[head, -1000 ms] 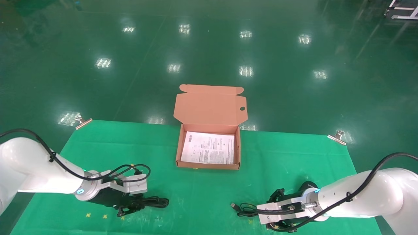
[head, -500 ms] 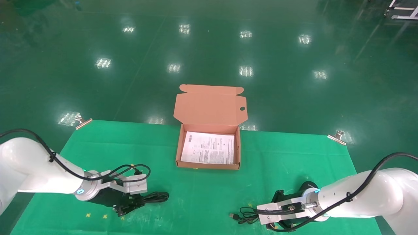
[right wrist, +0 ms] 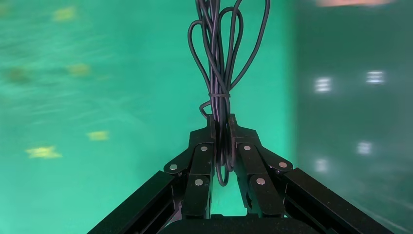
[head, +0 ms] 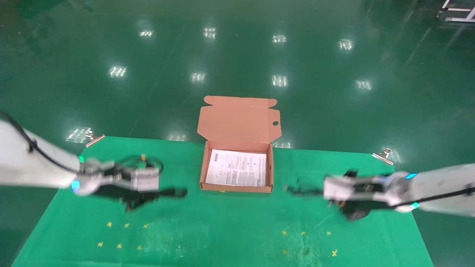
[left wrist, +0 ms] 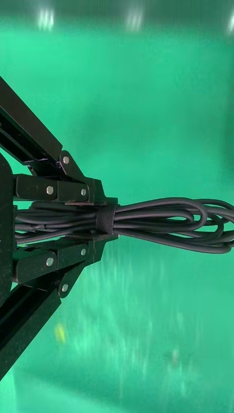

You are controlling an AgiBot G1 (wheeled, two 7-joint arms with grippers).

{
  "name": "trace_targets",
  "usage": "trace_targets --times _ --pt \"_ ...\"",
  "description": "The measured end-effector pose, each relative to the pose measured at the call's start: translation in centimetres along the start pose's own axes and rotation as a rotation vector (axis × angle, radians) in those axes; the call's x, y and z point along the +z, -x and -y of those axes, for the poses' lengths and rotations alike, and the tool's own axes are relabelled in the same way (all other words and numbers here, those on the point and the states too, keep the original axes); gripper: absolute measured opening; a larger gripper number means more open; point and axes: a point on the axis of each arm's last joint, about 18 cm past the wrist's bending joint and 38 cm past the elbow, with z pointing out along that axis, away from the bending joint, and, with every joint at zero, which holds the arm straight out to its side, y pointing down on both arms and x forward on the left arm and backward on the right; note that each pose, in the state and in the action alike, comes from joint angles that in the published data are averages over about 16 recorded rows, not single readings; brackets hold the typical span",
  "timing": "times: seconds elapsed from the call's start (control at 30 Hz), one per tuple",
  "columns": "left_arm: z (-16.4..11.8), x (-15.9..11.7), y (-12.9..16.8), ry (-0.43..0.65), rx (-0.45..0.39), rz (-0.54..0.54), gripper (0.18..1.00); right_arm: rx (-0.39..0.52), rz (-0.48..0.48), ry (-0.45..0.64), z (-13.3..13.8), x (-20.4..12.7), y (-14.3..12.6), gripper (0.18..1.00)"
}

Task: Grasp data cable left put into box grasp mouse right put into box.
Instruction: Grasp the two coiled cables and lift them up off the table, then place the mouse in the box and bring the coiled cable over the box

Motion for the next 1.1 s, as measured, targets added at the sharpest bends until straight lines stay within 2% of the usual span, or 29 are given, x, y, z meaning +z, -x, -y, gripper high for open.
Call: trace_targets --times 0.23,0.57,0.83,1.1 --pt "2.0 -4.1 4.2 0.019 0.09 0.171 0.281 0.063 -0.189 -0.082 2.3 -4.0 -6.9 0.219" --pt "5.9 -8.6 8.3 -0.014 0.114 0.382 0.28 0.051 -0.361 -0.27 10.3 -7.4 -14.3 0.218" --pt "8.5 -11.2 10.7 -0.075 0.108 0.476 0.28 0.008 -0.414 -0.375 16.2 -8.1 -17.4 0.218" --pt "9.9 -12.8 12.1 -0.118 0.112 0.517 0.279 -0.034 -0.415 -0.418 19.3 -7.9 -18.4 0.218"
